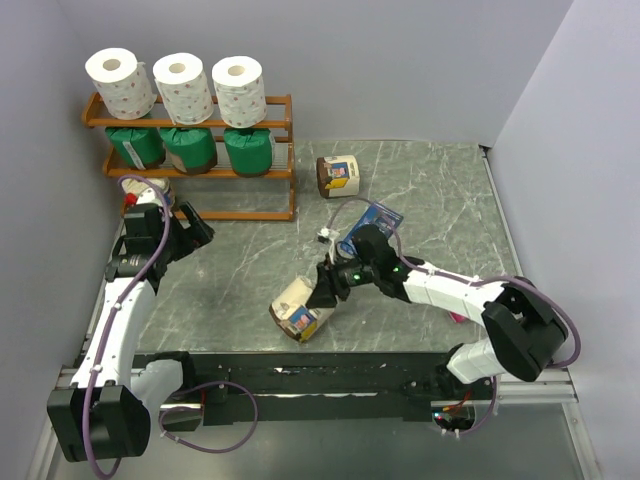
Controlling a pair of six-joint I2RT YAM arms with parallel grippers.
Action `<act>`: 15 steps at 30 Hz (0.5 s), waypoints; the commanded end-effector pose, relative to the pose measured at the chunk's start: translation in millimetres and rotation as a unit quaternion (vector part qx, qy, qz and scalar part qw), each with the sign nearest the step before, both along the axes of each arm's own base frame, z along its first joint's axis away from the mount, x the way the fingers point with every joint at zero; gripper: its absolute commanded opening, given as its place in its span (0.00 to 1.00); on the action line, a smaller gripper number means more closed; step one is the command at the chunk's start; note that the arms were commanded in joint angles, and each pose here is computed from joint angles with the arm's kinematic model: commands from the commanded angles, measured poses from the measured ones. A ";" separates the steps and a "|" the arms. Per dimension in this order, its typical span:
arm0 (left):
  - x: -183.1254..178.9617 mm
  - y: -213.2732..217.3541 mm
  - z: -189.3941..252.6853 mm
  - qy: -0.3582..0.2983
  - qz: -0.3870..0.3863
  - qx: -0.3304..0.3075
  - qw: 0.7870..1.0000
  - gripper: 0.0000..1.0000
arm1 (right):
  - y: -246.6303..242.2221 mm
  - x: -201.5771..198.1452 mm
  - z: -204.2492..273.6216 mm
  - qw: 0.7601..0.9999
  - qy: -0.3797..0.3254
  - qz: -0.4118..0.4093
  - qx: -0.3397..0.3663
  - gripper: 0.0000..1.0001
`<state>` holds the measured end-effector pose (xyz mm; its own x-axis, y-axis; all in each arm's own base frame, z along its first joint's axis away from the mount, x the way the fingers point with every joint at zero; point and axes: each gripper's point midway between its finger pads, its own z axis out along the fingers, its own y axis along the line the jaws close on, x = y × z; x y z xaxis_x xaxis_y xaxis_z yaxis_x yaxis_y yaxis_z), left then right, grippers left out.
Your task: Place and organize the paper towels onto the shelf
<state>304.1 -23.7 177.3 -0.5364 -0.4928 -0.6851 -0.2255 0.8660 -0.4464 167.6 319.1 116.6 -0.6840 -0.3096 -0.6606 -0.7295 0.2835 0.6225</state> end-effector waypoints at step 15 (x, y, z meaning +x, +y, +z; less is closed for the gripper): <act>1.1 16.7 17.5 -0.019 0.070 0.000 0.997 0.98 | 110.9 92.1 38.8 0.945 -0.208 -0.150 -0.203 0.50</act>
<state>298.6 4.5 170.6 -0.4504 -0.5856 -0.6739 -0.4245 0.8045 -0.4154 245.9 431.1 144.9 -0.4824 -0.4307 -0.7628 -0.7917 0.5871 0.1692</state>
